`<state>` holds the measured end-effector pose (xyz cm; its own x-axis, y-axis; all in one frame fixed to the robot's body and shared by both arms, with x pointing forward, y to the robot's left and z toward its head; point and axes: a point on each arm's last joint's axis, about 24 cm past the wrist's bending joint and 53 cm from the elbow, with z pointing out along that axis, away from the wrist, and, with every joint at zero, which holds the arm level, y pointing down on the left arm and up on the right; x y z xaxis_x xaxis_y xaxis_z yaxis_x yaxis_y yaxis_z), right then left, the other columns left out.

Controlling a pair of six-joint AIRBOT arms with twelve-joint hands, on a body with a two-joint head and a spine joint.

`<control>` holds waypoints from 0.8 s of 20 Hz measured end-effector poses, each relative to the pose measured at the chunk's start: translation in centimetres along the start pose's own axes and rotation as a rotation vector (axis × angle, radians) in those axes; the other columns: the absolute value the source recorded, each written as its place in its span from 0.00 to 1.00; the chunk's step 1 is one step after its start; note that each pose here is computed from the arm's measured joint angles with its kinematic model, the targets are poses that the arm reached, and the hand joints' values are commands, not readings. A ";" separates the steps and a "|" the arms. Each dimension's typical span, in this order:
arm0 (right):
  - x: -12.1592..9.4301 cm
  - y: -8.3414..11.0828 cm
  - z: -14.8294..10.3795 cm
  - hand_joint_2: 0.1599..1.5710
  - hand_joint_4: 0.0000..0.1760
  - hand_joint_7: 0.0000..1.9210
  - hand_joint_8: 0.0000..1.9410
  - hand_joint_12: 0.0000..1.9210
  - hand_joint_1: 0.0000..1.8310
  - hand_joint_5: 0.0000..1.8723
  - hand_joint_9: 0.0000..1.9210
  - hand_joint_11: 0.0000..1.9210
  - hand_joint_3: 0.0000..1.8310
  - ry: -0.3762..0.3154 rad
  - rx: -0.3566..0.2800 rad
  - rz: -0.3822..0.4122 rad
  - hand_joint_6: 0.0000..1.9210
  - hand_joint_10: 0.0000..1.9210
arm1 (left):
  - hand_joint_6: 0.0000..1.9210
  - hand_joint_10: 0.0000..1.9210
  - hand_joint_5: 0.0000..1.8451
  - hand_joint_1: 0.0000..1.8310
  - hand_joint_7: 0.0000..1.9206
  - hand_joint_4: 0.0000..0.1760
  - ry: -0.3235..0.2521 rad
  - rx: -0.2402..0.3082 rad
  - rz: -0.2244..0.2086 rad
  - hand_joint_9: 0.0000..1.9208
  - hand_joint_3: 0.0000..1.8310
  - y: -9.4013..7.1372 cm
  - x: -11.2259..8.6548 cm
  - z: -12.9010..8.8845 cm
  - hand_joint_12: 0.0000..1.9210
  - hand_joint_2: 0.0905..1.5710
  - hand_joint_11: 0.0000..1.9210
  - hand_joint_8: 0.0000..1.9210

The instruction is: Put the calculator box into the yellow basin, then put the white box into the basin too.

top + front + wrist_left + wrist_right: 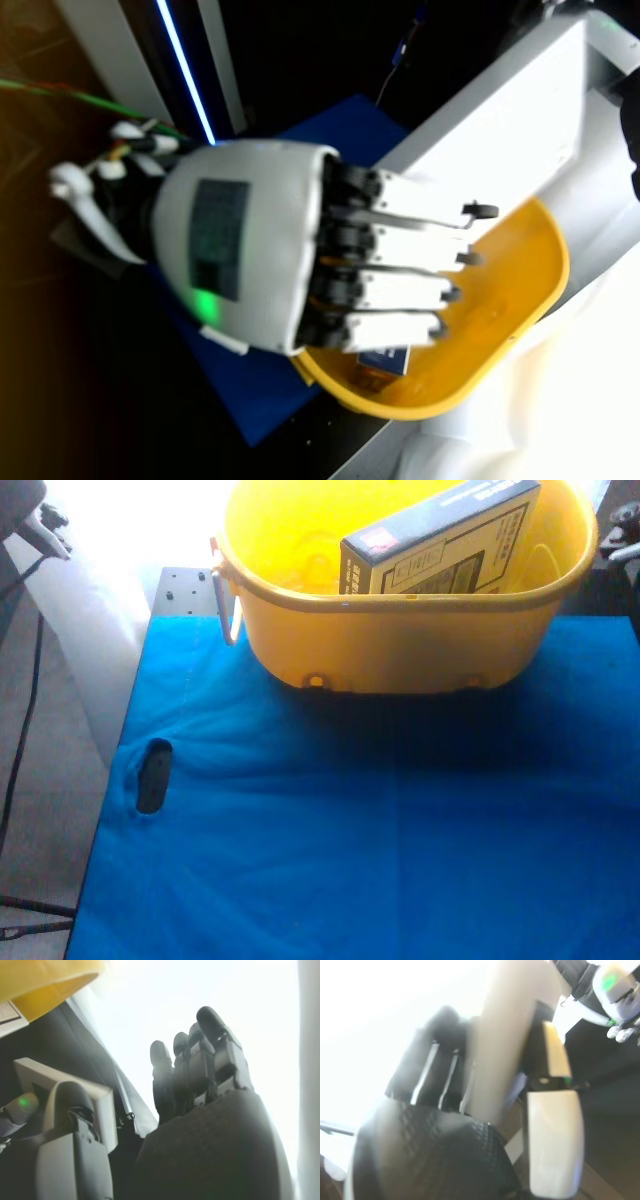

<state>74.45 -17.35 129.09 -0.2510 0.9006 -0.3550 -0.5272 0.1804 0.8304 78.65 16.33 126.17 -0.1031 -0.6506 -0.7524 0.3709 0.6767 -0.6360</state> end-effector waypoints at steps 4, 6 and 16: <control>-0.8 1.6 0.3 0.44 0.50 0.00 0.00 0.00 0.46 0.00 0.00 0.00 0.00 -0.028 -0.051 0.007 0.00 0.00 | 0.00 0.00 0.26 0.34 0.13 0.00 -0.002 0.007 0.001 0.10 0.00 -0.3 0.0 -0.2 0.52 0.64 0.00 0.00; -0.7 1.6 0.3 0.45 0.55 0.00 0.00 0.00 0.46 0.00 0.00 0.00 0.00 -0.025 -0.051 0.011 0.00 0.00 | 0.00 0.00 0.26 0.34 0.13 0.00 -0.003 0.004 -0.006 0.09 0.00 -0.2 -0.3 -0.4 0.40 0.64 0.00 0.00; -2.2 3.8 -0.8 0.53 0.21 0.00 0.00 0.00 0.32 0.00 0.00 0.00 0.03 -0.052 -0.112 0.048 0.00 0.00 | 0.00 0.00 0.27 0.33 0.13 0.00 -0.023 -0.015 -0.010 0.10 0.00 0.8 -1.6 -1.8 0.45 0.65 0.00 0.00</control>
<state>72.35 -18.97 132.69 -0.2370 0.9268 -0.2912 -0.6035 0.0944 0.7917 77.40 18.52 126.54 -0.0849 -0.6648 -0.7422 0.3565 0.6753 -0.6457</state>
